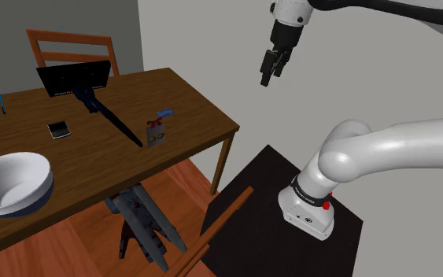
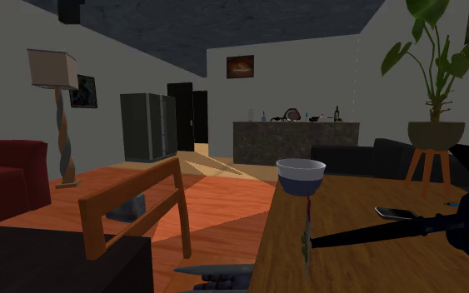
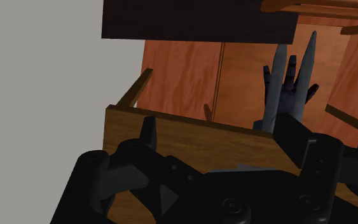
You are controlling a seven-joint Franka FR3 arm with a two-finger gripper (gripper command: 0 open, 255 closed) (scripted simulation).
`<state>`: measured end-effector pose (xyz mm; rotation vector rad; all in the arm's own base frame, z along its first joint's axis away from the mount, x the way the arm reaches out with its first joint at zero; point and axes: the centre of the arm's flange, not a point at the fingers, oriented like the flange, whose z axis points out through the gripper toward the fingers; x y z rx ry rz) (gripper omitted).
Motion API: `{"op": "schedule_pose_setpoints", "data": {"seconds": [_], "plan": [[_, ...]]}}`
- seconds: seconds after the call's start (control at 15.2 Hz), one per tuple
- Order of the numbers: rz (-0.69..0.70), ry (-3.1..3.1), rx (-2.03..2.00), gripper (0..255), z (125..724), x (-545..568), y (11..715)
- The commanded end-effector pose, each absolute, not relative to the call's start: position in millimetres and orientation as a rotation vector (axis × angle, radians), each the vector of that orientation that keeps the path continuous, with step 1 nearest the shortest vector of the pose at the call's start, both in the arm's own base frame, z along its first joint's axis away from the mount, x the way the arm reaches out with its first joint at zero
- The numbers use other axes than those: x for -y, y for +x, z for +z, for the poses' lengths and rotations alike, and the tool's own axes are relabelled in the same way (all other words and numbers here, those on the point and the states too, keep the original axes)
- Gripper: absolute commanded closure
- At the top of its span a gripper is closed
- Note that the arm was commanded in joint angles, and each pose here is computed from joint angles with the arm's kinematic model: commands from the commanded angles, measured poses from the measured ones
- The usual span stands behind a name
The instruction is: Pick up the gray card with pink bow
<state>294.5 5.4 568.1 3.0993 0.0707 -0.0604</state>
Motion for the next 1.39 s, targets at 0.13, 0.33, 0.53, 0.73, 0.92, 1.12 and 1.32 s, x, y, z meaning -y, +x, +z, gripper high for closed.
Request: {"op": "schedule_pose_setpoints", "data": {"seconds": [0.13,0.33,0.53,0.73,0.92,1.12,1.32], "plan": [[-0.02,3.11,-0.067,0,546.9,-12.4,303.4],[0.042,3.124,-0.061,0,515.7,-23.2,317.7],[0.104,3.137,-0.055,0,485.2,-34.4,333.4],[0.167,3.149,-0.049,0,455.5,-46.0,350.2],[0.231,3.16,-0.043,0,426.7,-58.0,368.2],[0.294,3.169,-0.037,0,398.8,-70.4,387.4],[0.359,3.177,-0.03,0,371.9,-83.1,407.7]]}}
